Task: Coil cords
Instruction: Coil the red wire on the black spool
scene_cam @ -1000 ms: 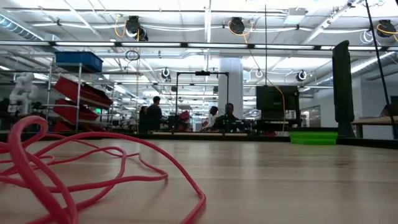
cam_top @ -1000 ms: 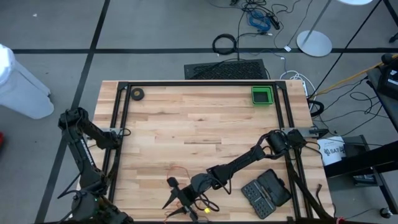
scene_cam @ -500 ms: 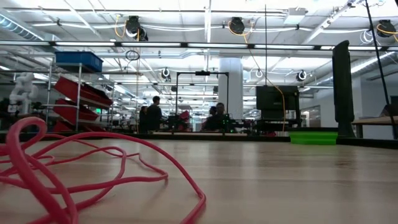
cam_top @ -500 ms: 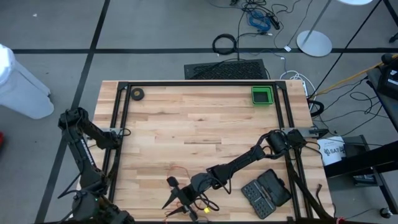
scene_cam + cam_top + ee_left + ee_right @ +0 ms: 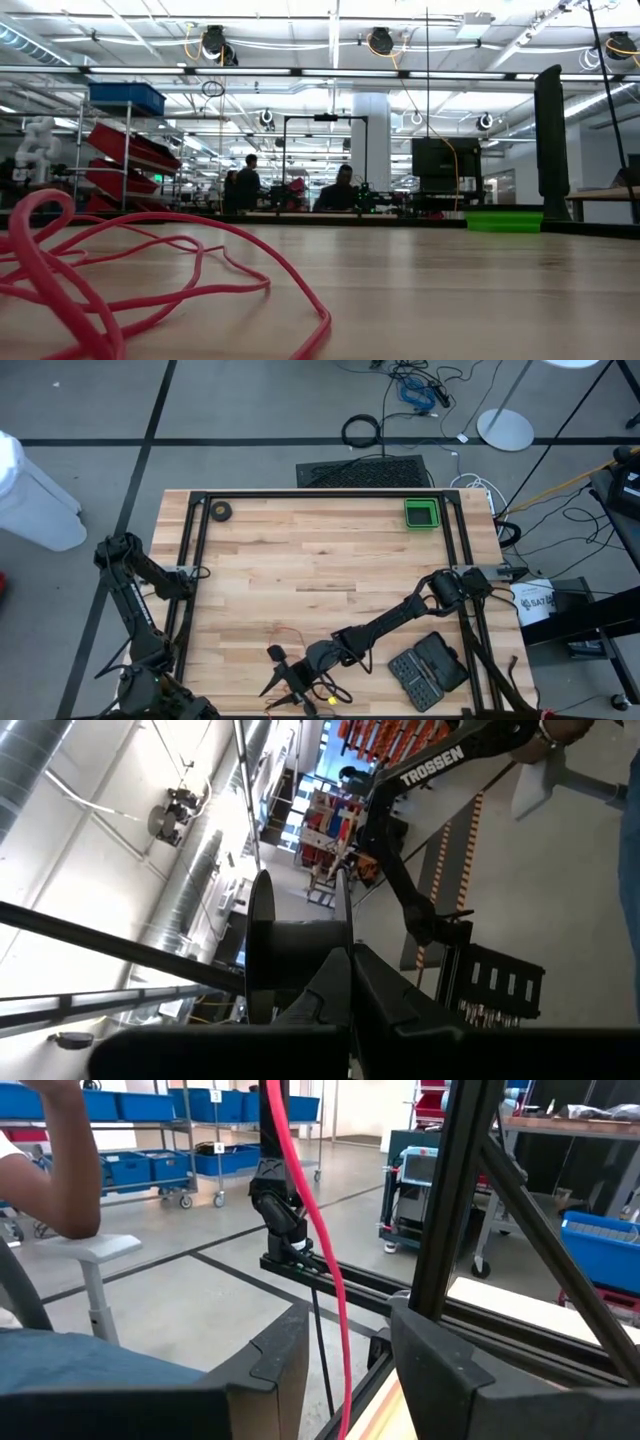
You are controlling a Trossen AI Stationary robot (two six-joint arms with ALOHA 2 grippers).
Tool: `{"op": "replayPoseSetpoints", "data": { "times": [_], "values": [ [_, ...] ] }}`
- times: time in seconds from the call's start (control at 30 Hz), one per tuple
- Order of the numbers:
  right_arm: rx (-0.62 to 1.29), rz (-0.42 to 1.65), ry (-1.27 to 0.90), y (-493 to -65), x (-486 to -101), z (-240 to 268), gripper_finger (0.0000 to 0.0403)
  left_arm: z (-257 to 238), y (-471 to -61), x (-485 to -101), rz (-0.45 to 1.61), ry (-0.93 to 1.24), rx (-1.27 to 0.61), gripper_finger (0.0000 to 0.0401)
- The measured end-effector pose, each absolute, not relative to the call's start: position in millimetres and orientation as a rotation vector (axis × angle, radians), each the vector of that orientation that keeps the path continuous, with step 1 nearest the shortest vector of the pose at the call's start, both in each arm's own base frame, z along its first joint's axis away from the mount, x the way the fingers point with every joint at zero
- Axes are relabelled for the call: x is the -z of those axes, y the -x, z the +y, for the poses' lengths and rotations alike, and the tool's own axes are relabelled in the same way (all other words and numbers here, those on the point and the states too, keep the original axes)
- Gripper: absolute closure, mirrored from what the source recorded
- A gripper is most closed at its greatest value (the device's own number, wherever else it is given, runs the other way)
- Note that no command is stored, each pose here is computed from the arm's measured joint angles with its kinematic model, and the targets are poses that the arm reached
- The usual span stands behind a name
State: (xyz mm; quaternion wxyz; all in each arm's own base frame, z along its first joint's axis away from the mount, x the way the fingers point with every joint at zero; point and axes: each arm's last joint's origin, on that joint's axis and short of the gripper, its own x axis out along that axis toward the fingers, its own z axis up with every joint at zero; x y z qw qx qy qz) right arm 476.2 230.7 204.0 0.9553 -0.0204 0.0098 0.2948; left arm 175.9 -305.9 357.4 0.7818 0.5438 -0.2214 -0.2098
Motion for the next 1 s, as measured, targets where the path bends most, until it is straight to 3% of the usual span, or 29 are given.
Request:
{"op": "replayPoseSetpoints", "data": {
  "times": [0.43, 0.77, 1.0],
  "values": [
    [-0.601, 0.022, 0.044, -477, -200, 231, 0.0282, -306, -176, -357, -0.478, -1.174, 0.453, 0.0401],
    [-0.597, 0.030, 0.043, -480, -191, 229, 0.0394, -306, -176, -357, -0.477, -1.175, 0.453, 0.0401],
    [-0.595, 0.049, 0.045, -480, -190, 228, 0.0401, -306, -176, -357, -0.477, -1.174, 0.453, 0.0401]
  ]
}}
